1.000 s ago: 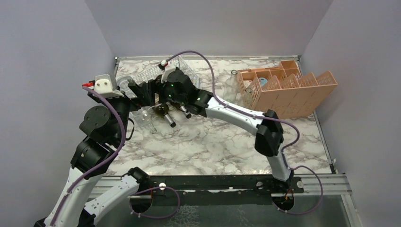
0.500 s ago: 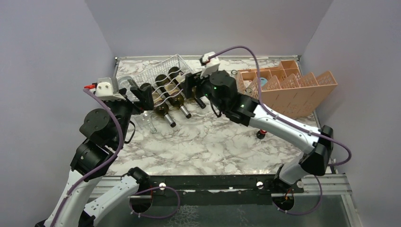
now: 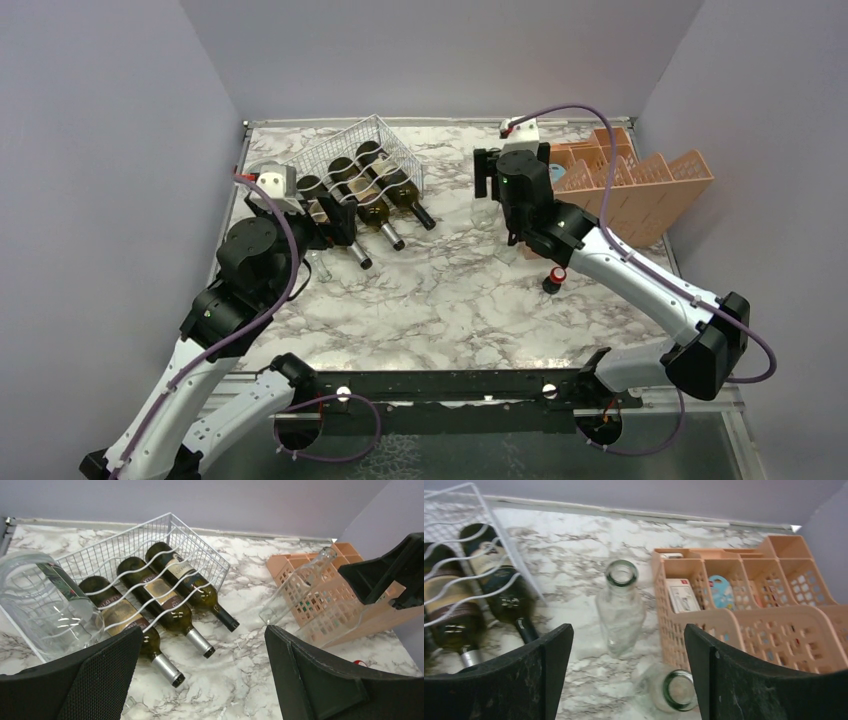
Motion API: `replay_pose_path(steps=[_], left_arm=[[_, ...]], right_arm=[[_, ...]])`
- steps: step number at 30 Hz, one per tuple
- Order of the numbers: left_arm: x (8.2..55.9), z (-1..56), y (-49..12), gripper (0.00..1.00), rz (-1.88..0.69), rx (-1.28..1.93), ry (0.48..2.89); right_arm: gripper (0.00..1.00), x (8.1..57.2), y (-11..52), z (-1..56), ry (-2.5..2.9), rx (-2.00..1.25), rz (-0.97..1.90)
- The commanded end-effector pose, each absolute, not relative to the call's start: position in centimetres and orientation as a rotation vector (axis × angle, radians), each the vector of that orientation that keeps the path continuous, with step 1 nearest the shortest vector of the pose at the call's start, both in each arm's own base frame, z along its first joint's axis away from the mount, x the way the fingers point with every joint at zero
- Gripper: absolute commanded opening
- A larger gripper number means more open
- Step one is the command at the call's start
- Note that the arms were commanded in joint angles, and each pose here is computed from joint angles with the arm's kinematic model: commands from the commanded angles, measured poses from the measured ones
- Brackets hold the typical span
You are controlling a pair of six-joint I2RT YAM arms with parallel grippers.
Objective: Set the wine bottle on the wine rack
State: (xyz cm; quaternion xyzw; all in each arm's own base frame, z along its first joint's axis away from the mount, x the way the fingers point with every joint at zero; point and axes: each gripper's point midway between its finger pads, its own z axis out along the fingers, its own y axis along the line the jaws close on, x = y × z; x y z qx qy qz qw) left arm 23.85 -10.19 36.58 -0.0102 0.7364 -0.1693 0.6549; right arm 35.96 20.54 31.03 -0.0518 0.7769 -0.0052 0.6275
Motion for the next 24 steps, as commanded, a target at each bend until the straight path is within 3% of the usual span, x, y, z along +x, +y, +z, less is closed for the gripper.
replay_pose_path(steps=[1,24], left_arm=[[24.0,35.1,-11.4,0.99,-0.441,-0.011,1.713],[25.0,33.7,-12.3,0.99,-0.425,0.009,1.752]], right_arm=[[0.81,35.7,16.1,30.2,1.818,0.005,-0.162],[0.42,34.5,14.6,25.5,1.965,-0.011,-0.144]])
